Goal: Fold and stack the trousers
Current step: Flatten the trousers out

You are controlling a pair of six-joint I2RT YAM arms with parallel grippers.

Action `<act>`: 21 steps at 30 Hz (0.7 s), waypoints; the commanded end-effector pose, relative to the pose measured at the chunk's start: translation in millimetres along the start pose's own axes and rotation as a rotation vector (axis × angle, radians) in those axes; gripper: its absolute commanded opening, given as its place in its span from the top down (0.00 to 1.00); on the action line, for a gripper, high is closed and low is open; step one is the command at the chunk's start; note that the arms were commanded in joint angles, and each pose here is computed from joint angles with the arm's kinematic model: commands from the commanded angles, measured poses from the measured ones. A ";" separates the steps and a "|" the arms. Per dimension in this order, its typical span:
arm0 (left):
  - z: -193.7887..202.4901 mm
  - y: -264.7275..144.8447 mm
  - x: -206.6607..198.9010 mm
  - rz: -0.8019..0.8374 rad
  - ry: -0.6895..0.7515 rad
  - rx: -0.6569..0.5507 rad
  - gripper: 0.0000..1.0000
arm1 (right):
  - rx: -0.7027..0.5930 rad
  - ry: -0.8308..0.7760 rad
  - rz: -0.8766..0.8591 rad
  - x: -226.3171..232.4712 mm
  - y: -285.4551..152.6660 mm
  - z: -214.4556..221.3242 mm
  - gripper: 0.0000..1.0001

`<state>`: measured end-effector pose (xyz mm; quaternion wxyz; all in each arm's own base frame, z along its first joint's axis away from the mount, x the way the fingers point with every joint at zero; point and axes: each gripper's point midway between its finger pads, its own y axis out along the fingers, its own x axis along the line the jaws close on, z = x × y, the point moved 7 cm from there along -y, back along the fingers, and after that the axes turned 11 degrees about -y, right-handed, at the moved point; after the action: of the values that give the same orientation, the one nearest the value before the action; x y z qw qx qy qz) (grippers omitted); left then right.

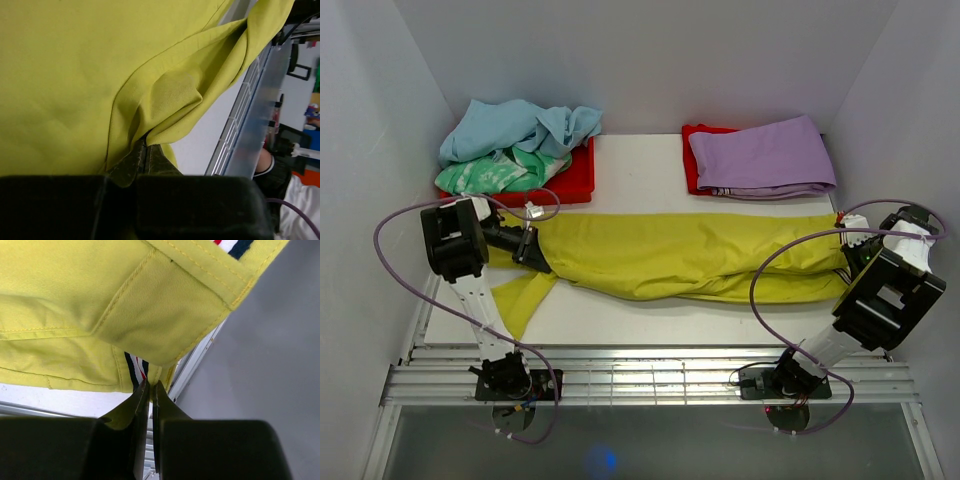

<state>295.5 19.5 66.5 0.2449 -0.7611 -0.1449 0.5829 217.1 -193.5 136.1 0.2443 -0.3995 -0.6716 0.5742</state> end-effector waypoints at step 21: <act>80.1 -116.8 -83.5 -0.760 0.737 -0.121 0.05 | -0.035 -0.021 0.042 -2.3 -8.7 -5.6 0.92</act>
<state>221.1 95.8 200.2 0.3653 -0.8150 -0.3932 0.2184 218.0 -194.1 135.7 0.2362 -0.4014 -0.6718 0.5761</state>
